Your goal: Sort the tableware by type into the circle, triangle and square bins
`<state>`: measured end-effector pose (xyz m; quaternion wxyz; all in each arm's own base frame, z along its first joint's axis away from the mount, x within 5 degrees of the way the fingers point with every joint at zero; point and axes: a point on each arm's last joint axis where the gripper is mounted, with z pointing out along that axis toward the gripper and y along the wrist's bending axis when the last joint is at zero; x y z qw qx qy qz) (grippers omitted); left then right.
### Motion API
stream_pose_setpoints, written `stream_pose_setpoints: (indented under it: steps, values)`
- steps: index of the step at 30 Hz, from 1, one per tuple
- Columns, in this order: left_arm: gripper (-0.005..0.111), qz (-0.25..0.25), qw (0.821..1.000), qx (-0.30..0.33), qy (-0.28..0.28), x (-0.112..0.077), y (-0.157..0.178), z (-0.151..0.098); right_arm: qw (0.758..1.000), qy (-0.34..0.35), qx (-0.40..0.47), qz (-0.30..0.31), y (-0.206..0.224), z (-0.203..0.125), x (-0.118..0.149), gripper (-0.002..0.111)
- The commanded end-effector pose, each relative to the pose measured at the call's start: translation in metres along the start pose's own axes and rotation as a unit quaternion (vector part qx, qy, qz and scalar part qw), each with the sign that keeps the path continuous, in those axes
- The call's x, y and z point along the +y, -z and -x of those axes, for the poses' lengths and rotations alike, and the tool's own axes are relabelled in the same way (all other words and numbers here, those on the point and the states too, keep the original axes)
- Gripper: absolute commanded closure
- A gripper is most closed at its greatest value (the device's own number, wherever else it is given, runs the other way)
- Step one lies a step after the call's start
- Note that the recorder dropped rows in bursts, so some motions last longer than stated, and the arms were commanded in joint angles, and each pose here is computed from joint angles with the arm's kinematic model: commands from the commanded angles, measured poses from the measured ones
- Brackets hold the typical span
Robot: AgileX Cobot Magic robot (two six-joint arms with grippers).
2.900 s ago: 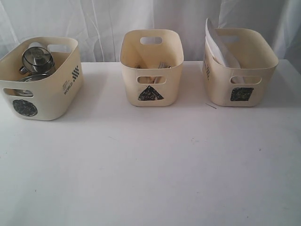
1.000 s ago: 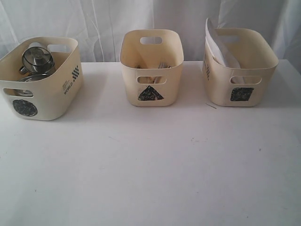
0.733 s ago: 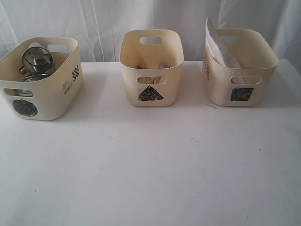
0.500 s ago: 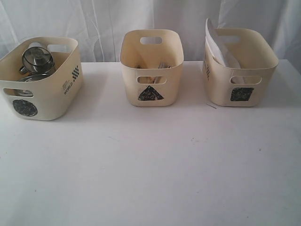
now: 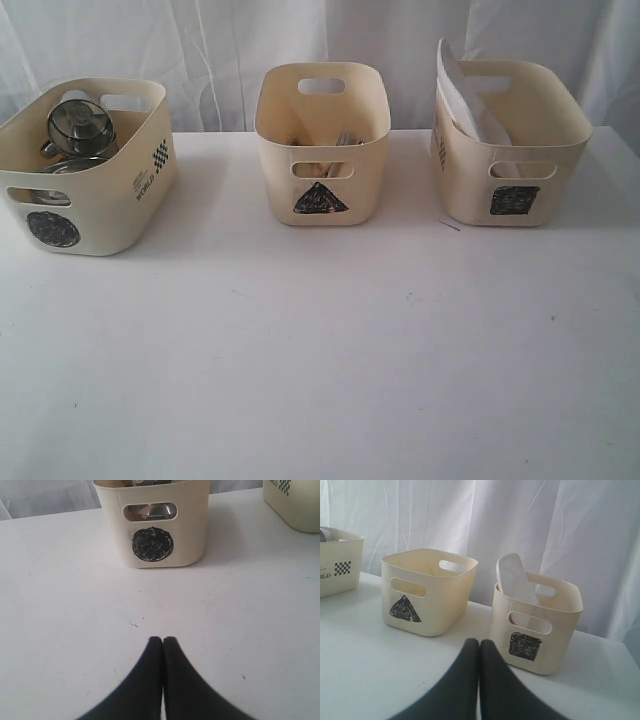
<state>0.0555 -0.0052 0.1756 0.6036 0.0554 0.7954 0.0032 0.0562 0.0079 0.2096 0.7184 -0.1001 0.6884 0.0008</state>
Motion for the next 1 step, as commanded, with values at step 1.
stream_pose_setpoints:
  steps: [1]
  values:
    - [0.107, -0.001, 1.0, -0.002, 0.004, -0.0003, 0.0002, -0.001, 1.0, 0.002, 0.0, -0.001, 0.0003, -0.0014, 0.0001, 0.108]
